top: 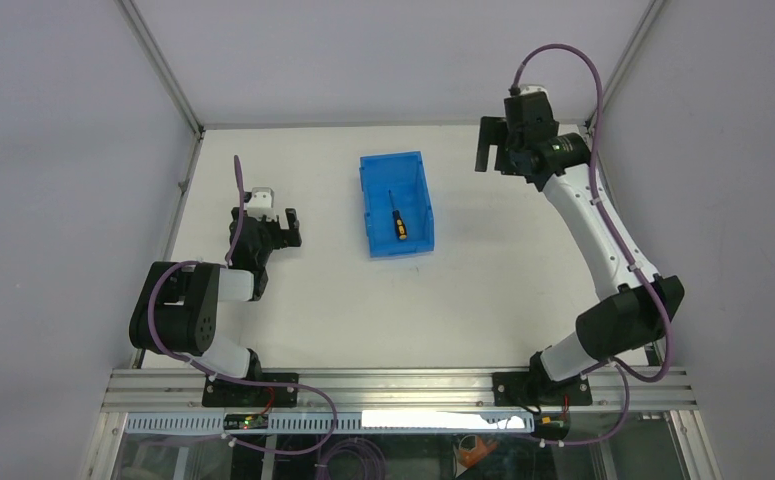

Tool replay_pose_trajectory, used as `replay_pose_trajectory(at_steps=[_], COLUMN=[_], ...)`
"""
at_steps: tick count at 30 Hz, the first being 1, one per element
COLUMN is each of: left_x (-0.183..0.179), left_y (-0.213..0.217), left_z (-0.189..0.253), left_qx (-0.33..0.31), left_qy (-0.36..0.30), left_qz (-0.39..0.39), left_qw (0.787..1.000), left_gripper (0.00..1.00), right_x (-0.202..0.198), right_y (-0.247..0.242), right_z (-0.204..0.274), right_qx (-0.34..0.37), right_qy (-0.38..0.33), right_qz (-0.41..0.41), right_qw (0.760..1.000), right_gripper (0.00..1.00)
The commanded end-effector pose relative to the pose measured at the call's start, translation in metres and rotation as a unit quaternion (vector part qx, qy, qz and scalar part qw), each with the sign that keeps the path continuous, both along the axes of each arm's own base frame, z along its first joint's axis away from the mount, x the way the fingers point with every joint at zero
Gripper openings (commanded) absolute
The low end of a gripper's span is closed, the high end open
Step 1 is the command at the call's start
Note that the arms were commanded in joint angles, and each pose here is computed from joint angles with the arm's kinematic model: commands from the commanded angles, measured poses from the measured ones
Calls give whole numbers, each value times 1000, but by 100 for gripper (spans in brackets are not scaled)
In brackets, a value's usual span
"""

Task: Put the screwdriver in the bin
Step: Reset both arms

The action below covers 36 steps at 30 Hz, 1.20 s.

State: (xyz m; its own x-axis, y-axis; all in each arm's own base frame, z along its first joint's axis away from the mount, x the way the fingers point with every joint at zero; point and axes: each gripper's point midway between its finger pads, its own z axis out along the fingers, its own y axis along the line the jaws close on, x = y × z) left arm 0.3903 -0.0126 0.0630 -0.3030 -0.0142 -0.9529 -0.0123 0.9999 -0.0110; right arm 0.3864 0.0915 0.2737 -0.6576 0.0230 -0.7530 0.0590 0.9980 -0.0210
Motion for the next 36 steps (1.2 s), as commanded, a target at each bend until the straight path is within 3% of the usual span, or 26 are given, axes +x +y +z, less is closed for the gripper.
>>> replay_pose_trajectory(at_steps=[1, 10, 24, 36], left_x=[3, 3, 3, 3], left_y=[0, 0, 0, 0], left_z=[16, 16, 16, 16], left_qx=[-8, -8, -8, -8], left_qy=[-26, -26, -26, -26], left_qz=[-4, -4, -4, -4], left_qw=[1000, 1000, 1000, 1000], left_gripper=[99, 99, 99, 99], right_x=[11, 23, 39, 45], right_y=[-17, -50, -51, -51], right_z=[15, -35, -139, -169], right_qx=[18, 23, 46, 59], right_qy=[-61, -56, -4, 22], right_qz=[-12, -48, -50, -49], right_qw=[998, 997, 998, 997], right_gripper=[99, 99, 99, 99])
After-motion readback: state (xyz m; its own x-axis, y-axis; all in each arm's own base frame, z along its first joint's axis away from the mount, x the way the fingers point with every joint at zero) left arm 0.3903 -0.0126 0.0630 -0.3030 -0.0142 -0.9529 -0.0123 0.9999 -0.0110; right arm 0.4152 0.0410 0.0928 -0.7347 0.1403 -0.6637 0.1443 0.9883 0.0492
